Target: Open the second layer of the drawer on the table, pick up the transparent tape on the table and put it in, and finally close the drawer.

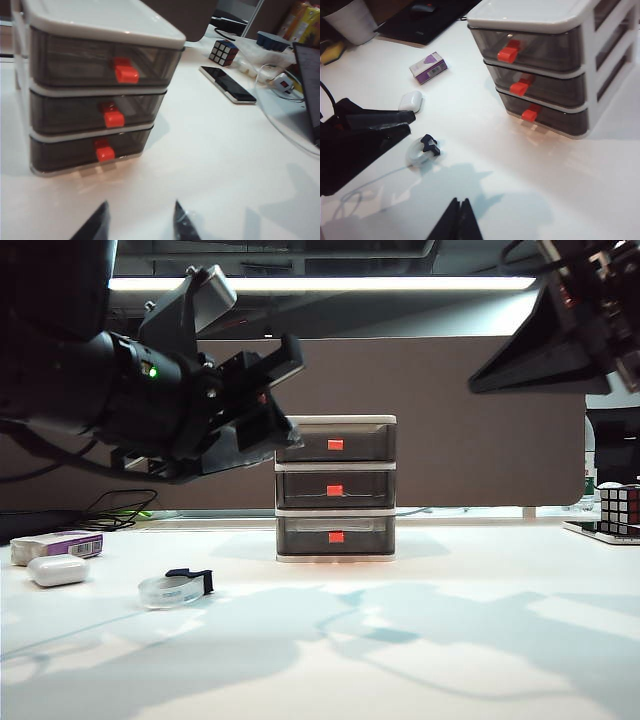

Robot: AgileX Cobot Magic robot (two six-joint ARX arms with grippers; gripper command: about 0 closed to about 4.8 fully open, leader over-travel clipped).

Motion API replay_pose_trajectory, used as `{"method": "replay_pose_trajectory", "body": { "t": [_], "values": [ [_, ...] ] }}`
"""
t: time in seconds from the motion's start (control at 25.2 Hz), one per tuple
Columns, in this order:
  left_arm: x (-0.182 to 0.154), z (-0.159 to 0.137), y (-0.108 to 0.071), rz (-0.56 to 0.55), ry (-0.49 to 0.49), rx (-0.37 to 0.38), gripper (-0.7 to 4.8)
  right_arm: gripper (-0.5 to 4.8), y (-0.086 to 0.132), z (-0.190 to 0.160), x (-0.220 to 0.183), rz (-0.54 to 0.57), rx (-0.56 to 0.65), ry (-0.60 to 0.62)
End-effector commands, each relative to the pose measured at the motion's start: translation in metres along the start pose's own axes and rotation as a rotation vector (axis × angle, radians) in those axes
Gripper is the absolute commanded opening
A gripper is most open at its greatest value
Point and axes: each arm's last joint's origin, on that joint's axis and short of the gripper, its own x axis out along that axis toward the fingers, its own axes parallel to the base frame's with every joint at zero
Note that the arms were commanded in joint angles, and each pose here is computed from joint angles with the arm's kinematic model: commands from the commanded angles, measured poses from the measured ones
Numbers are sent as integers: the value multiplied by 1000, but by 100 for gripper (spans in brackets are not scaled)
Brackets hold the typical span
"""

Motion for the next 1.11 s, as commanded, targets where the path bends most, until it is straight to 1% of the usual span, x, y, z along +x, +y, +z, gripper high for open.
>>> {"method": "replay_pose_trajectory", "body": {
  "t": [0.04, 0.12, 0.16, 0.24, 0.36, 0.44, 0.59, 0.63, 0.67, 0.75, 0.83, 0.91, 1.03, 1.11],
  "values": [
    [3, 7, -2, -16, -63, -34, 153, -5, -1, 2, 3, 17, -19, -12],
    [13, 8, -3, 37, -96, -32, 153, -5, -1, 3, 4, 4, -25, -25],
    [19, 8, -3, 44, -96, -28, 154, -5, -1, 4, 4, -2, -30, -34],
    [43, 6, -7, 49, -89, 13, 157, -5, -1, 8, 4, 1, -50, -69],
    [65, -2, -11, 45, -65, 62, 156, -5, -1, 7, 4, 0, -47, -64],
    [71, -3, -12, 40, -61, 62, 156, -5, -1, 6, 4, 1, -42, -55],
    [72, -2, -11, 48, -65, 56, 153, -5, -2, 5, 4, 1, -38, -47],
    [74, -4, -11, 69, -66, 56, 152, -5, -2, 5, 4, 1, -38, -49],
    [79, -8, -9, 131, -62, 60, 152, -5, -2, 6, 4, -6, -42, -56],
    [88, -14, -7, 189, -38, 72, 153, -5, -2, 8, 6, -1, -58, -82],
    [96, -19, -6, 243, -28, 80, 153, -5, -6, 11, 13, -5, -63, -94],
    [102, -21, -5, 292, -40, 82, 153, -5, -14, 17, 28, -5, -47, -64],
    [111, -22, -6, 289, -45, 83, 154, -5, -23, 25, 48, 19, -32, -34],
    [118, -22, -7, 275, -48, 80, 170, -5, -29, 33, 61, 47, -29, -23]
  ]
}}
